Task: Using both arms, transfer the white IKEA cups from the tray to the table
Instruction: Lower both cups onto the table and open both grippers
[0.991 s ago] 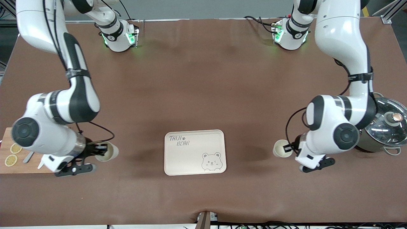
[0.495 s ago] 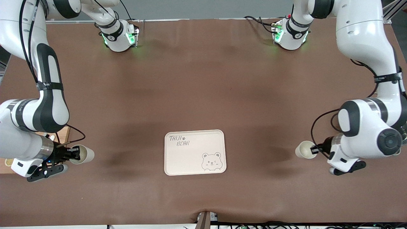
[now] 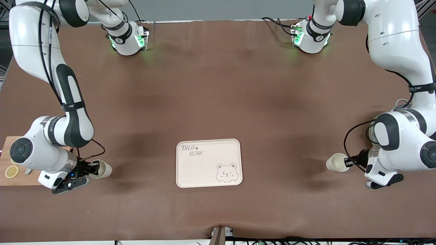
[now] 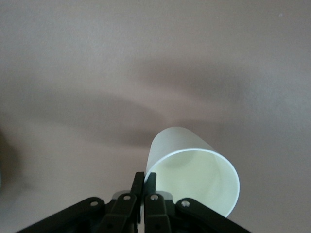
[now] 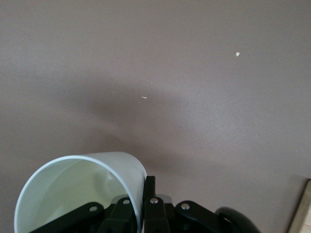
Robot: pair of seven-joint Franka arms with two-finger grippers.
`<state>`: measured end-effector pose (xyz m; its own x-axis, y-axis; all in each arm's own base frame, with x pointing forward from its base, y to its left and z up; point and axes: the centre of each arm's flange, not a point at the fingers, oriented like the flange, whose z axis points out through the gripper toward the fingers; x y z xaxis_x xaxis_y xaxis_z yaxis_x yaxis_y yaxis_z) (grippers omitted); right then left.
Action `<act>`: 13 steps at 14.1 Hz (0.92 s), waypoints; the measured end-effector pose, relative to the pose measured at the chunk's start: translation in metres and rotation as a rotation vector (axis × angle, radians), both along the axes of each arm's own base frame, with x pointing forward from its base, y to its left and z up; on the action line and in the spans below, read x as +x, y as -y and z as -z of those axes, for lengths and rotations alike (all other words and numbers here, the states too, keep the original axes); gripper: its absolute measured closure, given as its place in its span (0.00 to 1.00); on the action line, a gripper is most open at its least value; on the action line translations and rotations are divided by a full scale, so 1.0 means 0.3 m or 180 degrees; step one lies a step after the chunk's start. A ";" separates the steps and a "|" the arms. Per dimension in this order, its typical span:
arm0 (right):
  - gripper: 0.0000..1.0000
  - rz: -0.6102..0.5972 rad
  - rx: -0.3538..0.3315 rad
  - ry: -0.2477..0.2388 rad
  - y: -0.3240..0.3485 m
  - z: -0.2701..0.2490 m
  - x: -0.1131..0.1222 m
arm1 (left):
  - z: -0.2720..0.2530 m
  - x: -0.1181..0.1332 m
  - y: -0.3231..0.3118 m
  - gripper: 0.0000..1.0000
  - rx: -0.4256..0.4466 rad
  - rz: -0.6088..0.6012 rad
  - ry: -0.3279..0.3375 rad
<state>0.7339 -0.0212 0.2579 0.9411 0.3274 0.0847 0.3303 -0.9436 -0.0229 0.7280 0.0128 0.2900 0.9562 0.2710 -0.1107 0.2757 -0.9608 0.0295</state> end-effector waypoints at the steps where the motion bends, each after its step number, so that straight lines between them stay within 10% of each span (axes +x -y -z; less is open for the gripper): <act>1: 0.96 0.0003 0.0000 0.0016 0.000 0.015 0.002 | 0.026 0.005 0.006 0.96 -0.0006 0.0003 0.0022; 13: 0.96 0.0024 -0.0003 0.0098 -0.004 0.161 0.008 | 0.159 0.011 -0.027 0.92 -0.0258 -0.0018 0.0038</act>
<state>0.7364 -0.0201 0.2095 0.9405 0.3203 0.1134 0.3236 -0.9461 -0.0118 0.7314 0.0209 0.2424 0.9560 0.2670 -0.1212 0.2803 -0.9535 0.1104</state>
